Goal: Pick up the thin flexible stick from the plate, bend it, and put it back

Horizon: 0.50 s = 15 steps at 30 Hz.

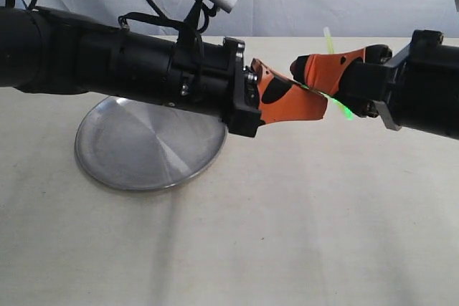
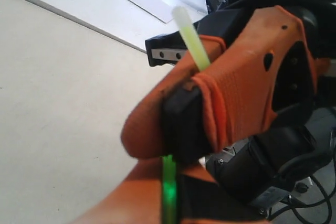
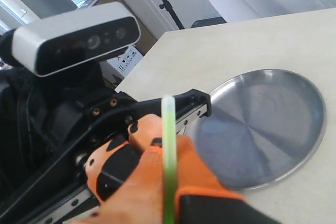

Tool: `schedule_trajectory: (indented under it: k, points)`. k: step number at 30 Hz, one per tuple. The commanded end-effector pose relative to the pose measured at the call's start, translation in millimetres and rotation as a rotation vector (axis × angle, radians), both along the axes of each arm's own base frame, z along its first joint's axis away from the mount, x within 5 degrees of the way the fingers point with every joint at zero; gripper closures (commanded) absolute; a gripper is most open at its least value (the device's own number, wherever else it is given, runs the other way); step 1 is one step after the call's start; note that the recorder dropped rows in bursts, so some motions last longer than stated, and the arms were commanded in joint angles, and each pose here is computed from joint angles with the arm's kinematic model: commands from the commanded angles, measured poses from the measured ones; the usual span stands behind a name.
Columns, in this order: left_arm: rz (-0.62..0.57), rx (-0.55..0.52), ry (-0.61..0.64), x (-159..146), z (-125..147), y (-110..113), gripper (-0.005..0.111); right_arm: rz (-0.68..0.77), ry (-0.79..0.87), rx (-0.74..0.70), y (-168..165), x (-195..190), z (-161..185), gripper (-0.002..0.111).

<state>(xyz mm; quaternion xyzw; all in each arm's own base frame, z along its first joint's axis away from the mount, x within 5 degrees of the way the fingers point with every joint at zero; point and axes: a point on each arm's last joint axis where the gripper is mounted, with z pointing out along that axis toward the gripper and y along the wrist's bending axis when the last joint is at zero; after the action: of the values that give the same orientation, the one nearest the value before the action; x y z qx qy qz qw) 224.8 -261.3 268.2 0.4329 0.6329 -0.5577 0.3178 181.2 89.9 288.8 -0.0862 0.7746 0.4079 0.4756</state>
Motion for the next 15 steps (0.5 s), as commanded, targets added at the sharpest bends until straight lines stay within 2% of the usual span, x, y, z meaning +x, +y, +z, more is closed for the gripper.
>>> schedule_trajectory:
  k: [1,9,15]
  points:
    - [-0.148,-0.113,0.019,-17.4,15.4,-0.7,0.107,-0.076,0.012,-0.053,-5.8,6.6,-6.1,0.109]
    - [-0.173,-0.129,0.024,-19.6,16.9,-0.2,0.107,-0.084,0.014,-0.055,-6.4,7.1,-6.4,0.109]
    - [-0.175,-0.089,-0.010,-31.9,12.8,-15.3,0.107,-0.077,0.015,-0.050,-5.9,6.7,-6.1,0.109]
